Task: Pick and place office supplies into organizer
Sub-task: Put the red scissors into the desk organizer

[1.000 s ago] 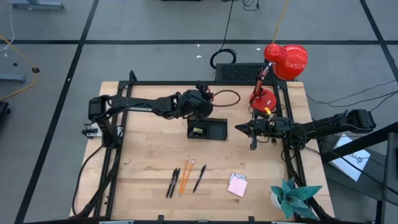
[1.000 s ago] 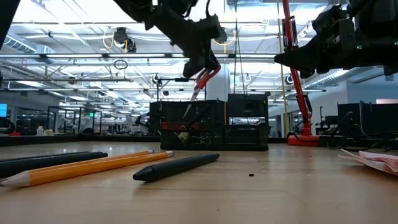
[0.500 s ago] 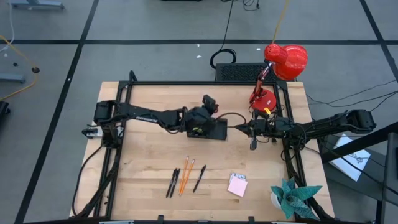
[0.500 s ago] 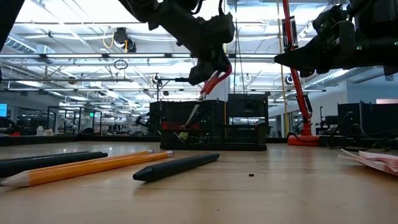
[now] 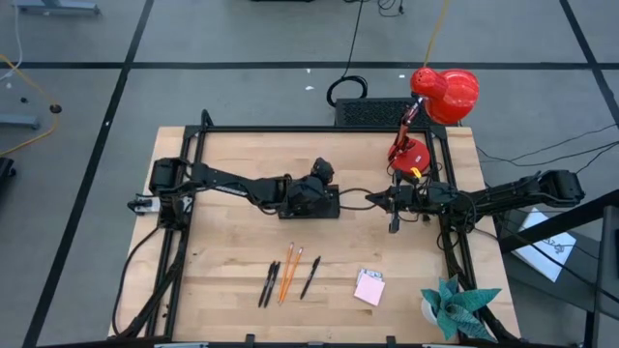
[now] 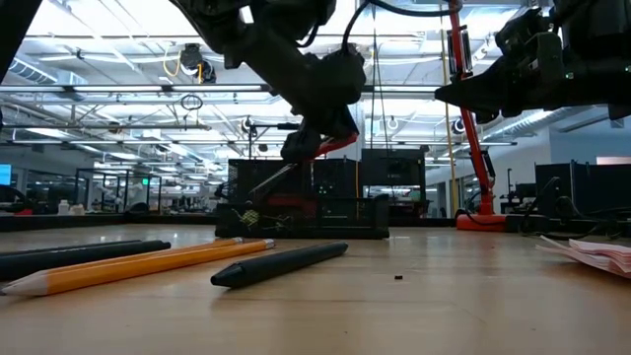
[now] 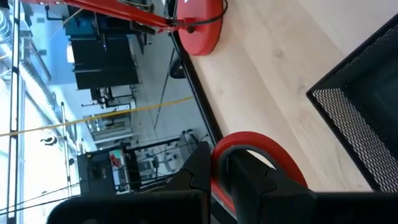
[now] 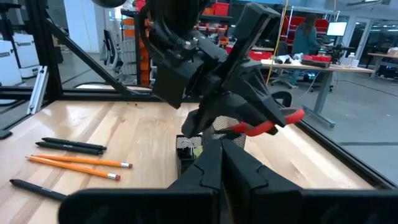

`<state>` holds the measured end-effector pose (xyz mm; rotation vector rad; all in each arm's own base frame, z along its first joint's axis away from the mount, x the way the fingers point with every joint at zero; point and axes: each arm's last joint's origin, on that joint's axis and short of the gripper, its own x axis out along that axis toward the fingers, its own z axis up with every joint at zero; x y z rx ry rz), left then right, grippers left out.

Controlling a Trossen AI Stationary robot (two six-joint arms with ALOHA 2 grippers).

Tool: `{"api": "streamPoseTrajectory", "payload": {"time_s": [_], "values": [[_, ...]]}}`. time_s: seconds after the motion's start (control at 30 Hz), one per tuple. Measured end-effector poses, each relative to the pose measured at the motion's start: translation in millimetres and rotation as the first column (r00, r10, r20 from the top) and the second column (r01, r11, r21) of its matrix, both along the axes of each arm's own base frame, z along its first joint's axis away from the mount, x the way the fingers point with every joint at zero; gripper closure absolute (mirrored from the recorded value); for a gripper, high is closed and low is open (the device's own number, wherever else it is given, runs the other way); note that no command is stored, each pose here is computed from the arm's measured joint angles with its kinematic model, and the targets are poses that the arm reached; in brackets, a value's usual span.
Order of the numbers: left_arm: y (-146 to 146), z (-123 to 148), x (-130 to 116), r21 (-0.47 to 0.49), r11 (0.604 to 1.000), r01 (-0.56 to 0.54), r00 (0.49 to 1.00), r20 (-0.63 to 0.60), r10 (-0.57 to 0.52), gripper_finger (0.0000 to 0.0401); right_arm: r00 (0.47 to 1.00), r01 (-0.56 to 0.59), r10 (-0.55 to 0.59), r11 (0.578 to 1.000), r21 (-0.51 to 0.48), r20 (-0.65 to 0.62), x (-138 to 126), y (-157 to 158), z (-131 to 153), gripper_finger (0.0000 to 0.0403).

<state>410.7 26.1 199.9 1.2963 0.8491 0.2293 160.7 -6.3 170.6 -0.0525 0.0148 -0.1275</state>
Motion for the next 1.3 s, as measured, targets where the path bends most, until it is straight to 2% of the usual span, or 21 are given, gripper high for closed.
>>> {"api": "streamPoseTrajectory", "payload": {"time_s": [0.23, 0.43, 0.6, 0.73, 0.87, 0.97, 1.03, 1.17, 1.3], "values": [[-6, 5, 3, 0.055, 0.998, -0.014, 0.999, 0.052, 0.011, 0.0371, 1.0, 0.003, -0.003, 1.0, -0.005, 0.005, 0, 0, 1, 0.0403], [-12, 15, 6, 0.138, 0.988, -0.067, 0.991, 0.122, 0.05, 0.0384, 1.0, 0.001, -0.001, 1.0, -0.005, 0.004, 0, 0, 0, 0.0403], [-16, 17, 5, 0.166, 0.976, -0.137, 0.984, 0.138, 0.115, 0.0388, 1.0, 0.001, -0.001, 1.0, -0.005, 0.003, 0, 0, 0, 0.0403], [-19, 15, 1, 0.165, 0.962, -0.218, 0.964, 0.188, 0.186, 0.0386, 1.0, 0.0, 0.0, 1.0, -0.005, 0.004, 0, 0, 0, 0.0403], [-20, 4, -11, 0.174, 0.922, -0.345, 0.916, 0.276, 0.291, 0.0388, 1.0, 0.001, -0.001, 1.0, -0.005, 0.006, 0, 0, 1, 0.0403], [-21, -9, -22, 0.147, 0.91, -0.388, 0.886, 0.331, 0.324, 0.0387, 1.0, 0.001, -0.001, 1.0, -0.005, 0.006, 0, 0, 1, 0.0403], [-22, -12, -29, 0.119, 0.907, -0.404, 0.86, 0.388, 0.332, 0.0385, 1.0, 0.0, 0.0, 1.0, -0.005, 0.007, 0, 0, 1, 0.0403], [-30, -16, -37, 0.106, 0.907, -0.408, 0.84, 0.433, 0.328, 0.0388, 1.0, 0.0, 0.0, 1.0, -0.005, 0.007, 0, 0, 1, 0.0403], [-38, -21, -38, 0.121, 0.915, -0.384, 0.859, 0.409, 0.307, 0.0381, 1.0, 0.001, -0.001, 1.0, -0.01, 0.02, 0, 0, 2, 0.0403]]}}
